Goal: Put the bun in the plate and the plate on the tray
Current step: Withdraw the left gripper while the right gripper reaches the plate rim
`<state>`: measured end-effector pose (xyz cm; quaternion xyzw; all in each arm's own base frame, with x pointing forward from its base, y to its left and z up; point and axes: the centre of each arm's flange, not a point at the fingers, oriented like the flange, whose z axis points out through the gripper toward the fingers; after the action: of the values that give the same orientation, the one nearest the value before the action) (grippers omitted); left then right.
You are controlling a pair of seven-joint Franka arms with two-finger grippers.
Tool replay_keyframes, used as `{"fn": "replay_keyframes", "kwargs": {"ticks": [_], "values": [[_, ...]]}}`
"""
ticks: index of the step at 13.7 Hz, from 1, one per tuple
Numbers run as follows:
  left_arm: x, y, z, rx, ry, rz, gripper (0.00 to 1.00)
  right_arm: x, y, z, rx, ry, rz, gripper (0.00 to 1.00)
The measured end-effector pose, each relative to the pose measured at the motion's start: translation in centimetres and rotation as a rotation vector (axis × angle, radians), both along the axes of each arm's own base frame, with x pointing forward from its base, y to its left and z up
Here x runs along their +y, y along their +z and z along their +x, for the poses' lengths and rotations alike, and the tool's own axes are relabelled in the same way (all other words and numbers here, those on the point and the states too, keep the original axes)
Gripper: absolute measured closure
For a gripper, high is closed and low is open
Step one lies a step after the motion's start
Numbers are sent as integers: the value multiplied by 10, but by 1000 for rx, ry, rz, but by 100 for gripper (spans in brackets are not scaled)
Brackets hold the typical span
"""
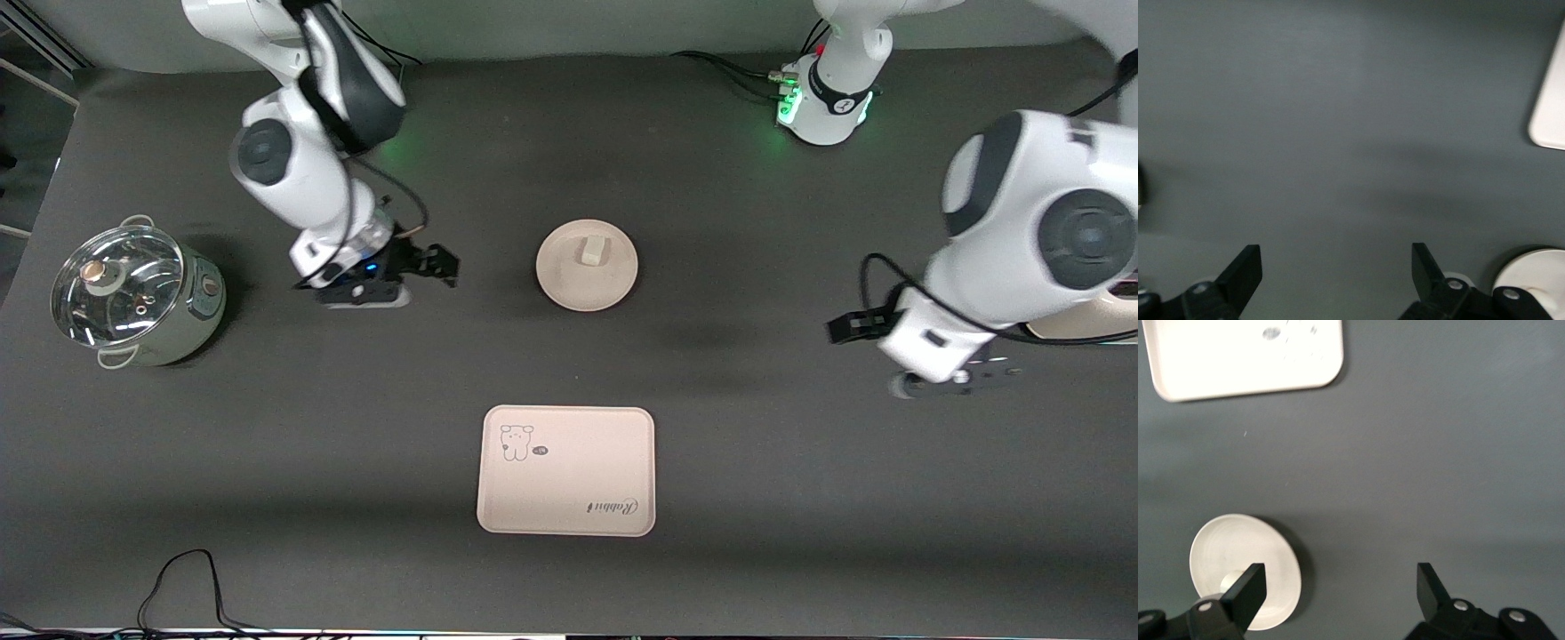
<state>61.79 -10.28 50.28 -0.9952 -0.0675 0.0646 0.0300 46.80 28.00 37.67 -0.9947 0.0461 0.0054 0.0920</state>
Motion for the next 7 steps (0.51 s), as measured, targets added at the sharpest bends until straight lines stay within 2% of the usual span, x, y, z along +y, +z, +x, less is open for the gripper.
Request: {"fn": "replay_keyframes", "kwargs": {"ticks": [4, 7], "values": [[93, 31, -9, 4, 28, 38, 0, 40, -40, -34, 11, 2, 16, 0], [111, 39, -19, -1, 41, 41, 0, 64, -70, -49, -12, 1, -40, 0]]}}
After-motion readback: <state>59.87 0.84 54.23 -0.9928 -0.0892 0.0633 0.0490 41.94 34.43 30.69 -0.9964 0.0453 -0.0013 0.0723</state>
